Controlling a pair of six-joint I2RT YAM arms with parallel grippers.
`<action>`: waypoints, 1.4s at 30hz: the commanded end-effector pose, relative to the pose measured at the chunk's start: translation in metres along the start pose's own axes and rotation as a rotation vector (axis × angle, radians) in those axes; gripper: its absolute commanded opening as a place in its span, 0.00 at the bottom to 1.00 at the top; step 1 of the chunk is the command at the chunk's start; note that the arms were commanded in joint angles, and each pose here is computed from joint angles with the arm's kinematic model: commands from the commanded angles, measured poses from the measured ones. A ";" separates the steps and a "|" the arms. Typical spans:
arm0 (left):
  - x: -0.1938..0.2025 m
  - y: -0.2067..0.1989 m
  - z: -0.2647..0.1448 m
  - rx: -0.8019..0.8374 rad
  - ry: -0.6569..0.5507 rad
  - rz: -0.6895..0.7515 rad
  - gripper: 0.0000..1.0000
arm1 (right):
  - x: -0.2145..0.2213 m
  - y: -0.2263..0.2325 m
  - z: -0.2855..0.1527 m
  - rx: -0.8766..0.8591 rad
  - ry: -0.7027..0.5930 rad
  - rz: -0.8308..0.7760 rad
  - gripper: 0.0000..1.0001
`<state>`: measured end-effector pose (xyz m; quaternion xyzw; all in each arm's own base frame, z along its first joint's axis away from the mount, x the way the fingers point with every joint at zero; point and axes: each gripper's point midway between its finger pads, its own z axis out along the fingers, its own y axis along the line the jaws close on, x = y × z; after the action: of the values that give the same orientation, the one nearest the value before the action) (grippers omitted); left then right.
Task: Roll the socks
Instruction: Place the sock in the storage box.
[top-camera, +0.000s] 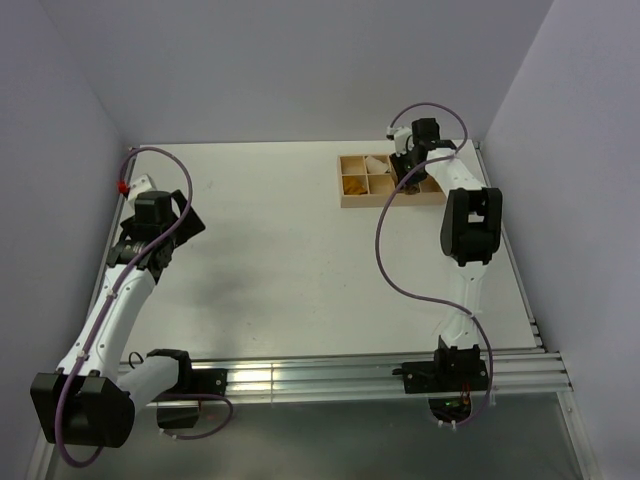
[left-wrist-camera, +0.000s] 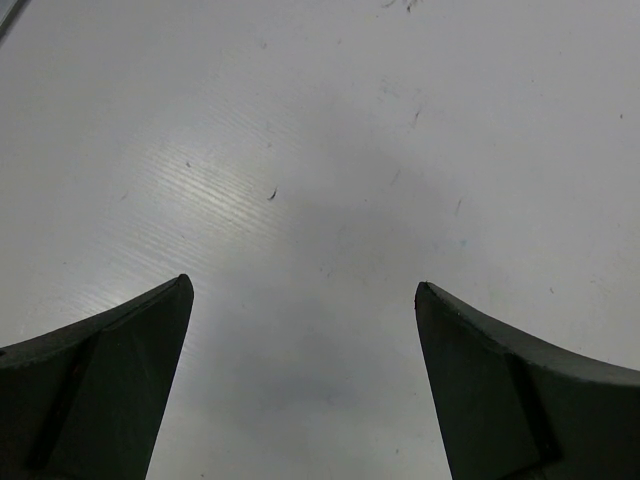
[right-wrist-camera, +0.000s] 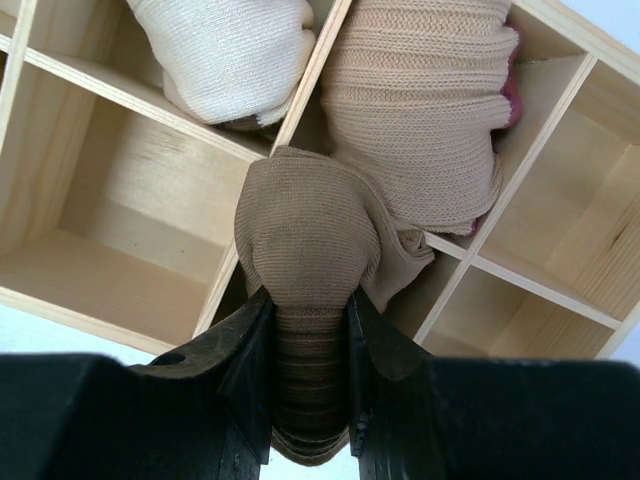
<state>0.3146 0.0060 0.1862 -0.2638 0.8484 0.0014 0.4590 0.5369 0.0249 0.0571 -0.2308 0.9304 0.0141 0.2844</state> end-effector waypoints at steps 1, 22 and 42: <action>0.000 -0.006 0.002 0.033 -0.010 0.012 0.99 | 0.064 -0.003 0.031 0.026 0.211 -0.046 0.00; -0.002 -0.009 -0.002 0.060 -0.020 0.010 0.98 | 0.078 0.026 0.024 0.018 0.374 -0.064 0.07; -0.002 -0.011 -0.004 0.075 -0.022 0.010 0.98 | 0.013 0.028 -0.019 0.004 0.084 -0.002 0.48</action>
<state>0.3149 -0.0003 0.1804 -0.2550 0.8518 -0.0145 0.4573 0.5235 0.0321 0.0453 -0.2390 0.9370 -0.0294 0.2531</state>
